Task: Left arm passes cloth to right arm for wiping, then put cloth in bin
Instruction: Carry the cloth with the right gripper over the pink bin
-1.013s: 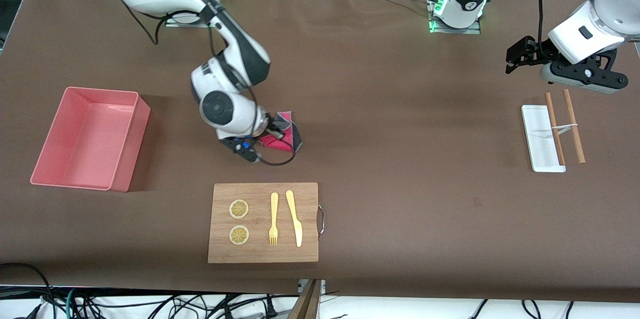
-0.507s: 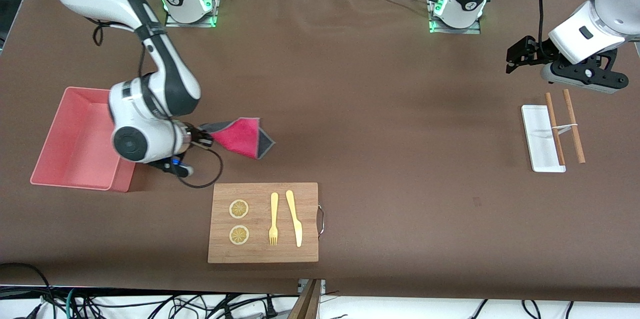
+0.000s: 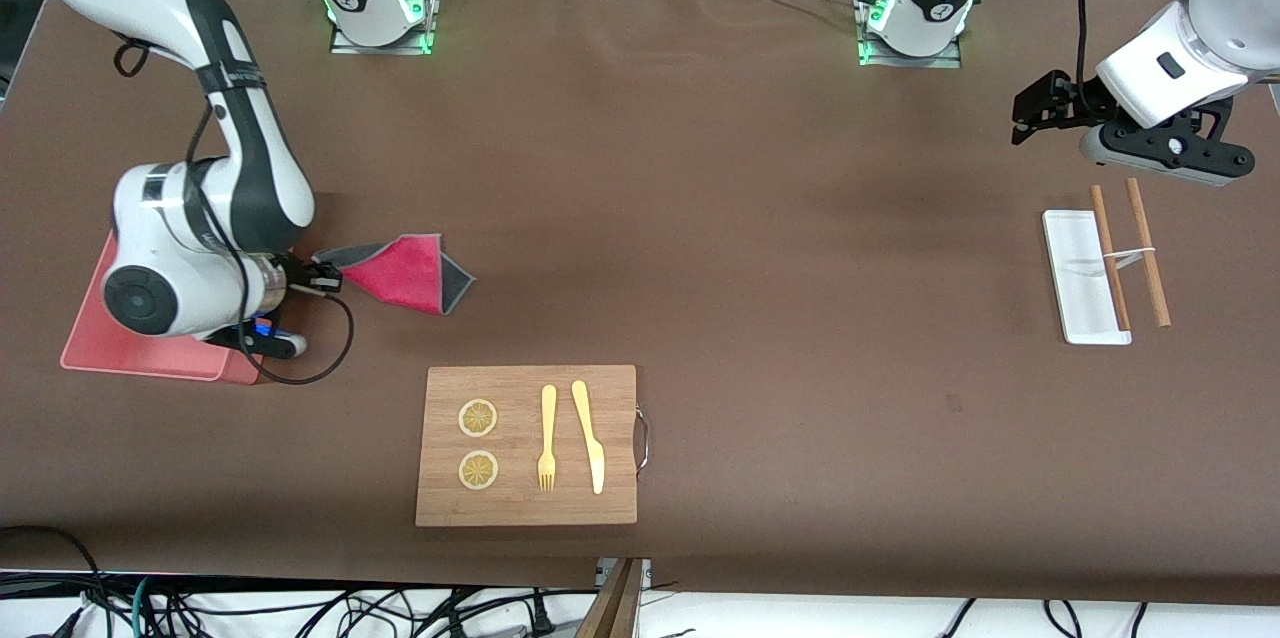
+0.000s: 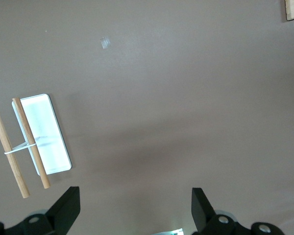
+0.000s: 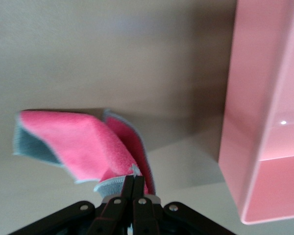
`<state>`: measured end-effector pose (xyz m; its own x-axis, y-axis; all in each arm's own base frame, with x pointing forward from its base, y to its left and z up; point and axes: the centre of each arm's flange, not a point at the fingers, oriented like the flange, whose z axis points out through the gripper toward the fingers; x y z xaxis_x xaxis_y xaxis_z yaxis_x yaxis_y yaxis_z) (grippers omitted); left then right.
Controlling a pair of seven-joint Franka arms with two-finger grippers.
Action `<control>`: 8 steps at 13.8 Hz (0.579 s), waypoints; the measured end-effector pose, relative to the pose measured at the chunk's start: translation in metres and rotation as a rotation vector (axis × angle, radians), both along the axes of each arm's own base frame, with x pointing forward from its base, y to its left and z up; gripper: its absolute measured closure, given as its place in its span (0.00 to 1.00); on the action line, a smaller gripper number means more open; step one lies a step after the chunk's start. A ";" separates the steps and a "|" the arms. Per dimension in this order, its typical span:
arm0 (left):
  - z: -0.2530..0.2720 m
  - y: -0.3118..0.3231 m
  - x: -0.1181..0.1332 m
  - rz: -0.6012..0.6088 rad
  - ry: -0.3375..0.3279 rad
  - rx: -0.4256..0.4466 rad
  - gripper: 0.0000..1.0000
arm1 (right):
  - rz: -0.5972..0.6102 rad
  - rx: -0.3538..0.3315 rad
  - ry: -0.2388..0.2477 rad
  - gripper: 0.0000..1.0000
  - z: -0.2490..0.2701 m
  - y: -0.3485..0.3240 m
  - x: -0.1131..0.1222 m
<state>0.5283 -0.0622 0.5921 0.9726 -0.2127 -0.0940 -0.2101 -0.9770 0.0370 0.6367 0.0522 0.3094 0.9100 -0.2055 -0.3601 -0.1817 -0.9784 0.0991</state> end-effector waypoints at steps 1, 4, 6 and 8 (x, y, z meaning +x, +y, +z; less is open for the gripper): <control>0.000 0.000 0.000 0.000 0.000 0.000 0.00 | 0.005 0.003 -0.018 0.98 0.022 0.000 -0.001; 0.000 0.000 0.000 -0.001 0.001 0.000 0.00 | 0.023 -0.008 -0.030 0.98 0.115 0.001 -0.012; 0.000 -0.001 0.000 -0.002 0.001 0.000 0.00 | 0.037 -0.013 -0.014 0.98 0.172 -0.001 -0.023; 0.000 -0.001 0.000 -0.002 0.001 0.000 0.00 | 0.093 -0.035 -0.004 0.98 0.207 -0.013 -0.033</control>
<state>0.5281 -0.0630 0.5923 0.9722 -0.2142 -0.0949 -0.2116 -0.9767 0.0370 0.6041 0.0389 0.5168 0.9270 -0.1325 -0.3508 -0.0908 -0.9870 0.1328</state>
